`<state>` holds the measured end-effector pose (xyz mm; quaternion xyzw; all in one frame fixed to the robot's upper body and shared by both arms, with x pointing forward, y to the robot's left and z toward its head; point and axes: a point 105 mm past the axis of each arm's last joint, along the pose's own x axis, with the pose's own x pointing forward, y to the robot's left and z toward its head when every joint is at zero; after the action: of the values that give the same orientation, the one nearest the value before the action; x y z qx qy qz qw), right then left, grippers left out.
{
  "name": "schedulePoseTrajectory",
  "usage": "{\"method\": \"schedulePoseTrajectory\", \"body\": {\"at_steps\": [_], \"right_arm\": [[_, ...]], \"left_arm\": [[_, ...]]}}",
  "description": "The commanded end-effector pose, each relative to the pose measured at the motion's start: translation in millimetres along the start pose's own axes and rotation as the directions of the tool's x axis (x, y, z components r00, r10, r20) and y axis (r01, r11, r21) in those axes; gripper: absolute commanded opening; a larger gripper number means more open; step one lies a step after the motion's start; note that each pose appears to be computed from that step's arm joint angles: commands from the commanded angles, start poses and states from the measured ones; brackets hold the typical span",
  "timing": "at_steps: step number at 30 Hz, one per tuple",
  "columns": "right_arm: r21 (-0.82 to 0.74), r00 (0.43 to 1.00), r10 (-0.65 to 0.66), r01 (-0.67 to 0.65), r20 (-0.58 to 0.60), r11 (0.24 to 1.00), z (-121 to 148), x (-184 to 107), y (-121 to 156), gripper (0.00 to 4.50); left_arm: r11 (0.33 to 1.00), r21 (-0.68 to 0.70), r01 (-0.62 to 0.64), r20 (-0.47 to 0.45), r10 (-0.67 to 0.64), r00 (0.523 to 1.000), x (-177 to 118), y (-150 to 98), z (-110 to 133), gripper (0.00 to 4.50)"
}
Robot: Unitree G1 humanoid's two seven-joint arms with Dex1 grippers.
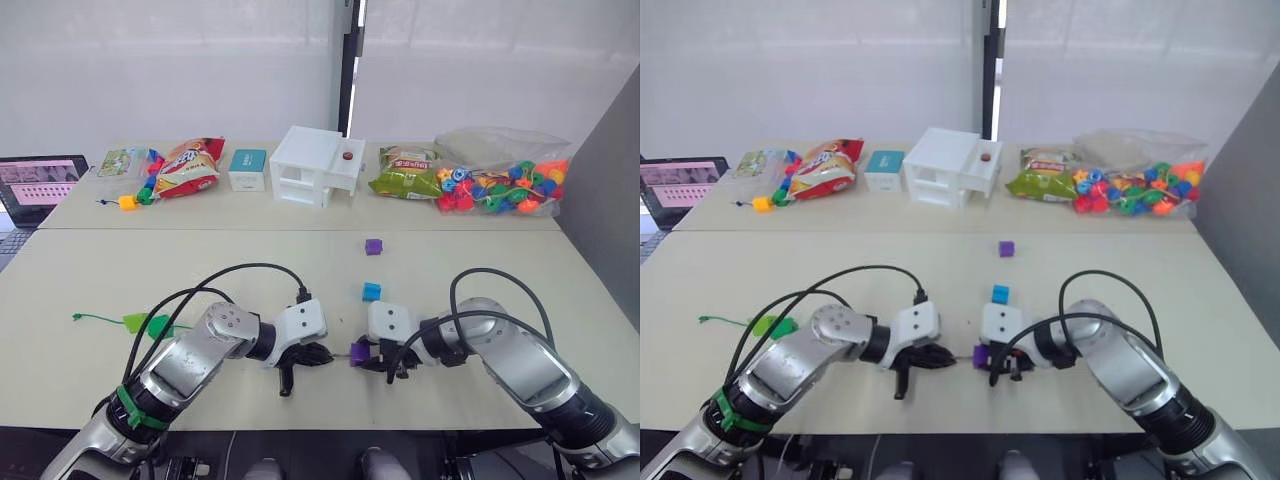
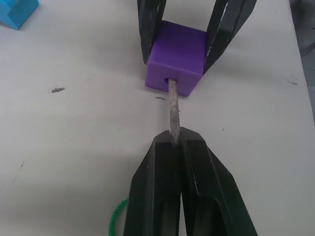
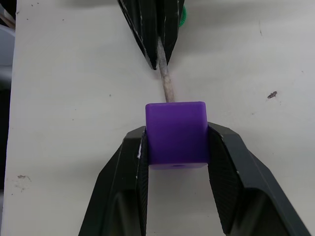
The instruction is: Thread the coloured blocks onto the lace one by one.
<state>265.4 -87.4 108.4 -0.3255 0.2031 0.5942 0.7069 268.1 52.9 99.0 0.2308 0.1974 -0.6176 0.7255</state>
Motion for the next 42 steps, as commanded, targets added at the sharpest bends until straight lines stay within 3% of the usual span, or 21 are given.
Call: {"method": "schedulePoseTrajectory", "body": {"at_steps": [1,9,20,23,30,36,42], "right_arm": [[0.001,0.999,0.047,-0.047,0.027,0.999,7,10,11,1.15],[0.008,0.998,0.043,-0.043,0.039,0.999,9,13,12,1.15],[0.012,0.996,0.05,-0.051,0.078,0.999,18,23,17,1.15],[0.018,0.996,0.039,-0.041,0.076,0.999,18,23,16,1.15],[0.042,0.998,0.009,-0.011,0.057,0.999,10,19,12,1.15],[0.045,0.999,-0.003,0.0,0.047,0.999,6,18,10,1.15],[0.043,0.999,-0.01,0.008,0.042,0.999,5,15,7,1.15]], "left_arm": [[0.995,0.091,0.046,0.076,-0.053,0.996,10,-7,24,0.0],[0.989,0.139,0.057,0.117,-0.073,0.99,9,-5,38,0.0],[0.987,0.122,0.105,0.152,-0.124,0.981,29,-8,32,0.0],[0.988,0.137,0.074,0.15,-0.094,0.984,20,0,25,0.0],[0.981,0.191,-0.026,0.123,0.003,0.992,-16,20,16,2.3],[0.988,0.157,0.005,0.076,-0.017,0.997,-40,13,-4,2.3],[0.993,0.116,-0.02,0.07,0.012,0.997,-37,13,-25,2.3]]}}
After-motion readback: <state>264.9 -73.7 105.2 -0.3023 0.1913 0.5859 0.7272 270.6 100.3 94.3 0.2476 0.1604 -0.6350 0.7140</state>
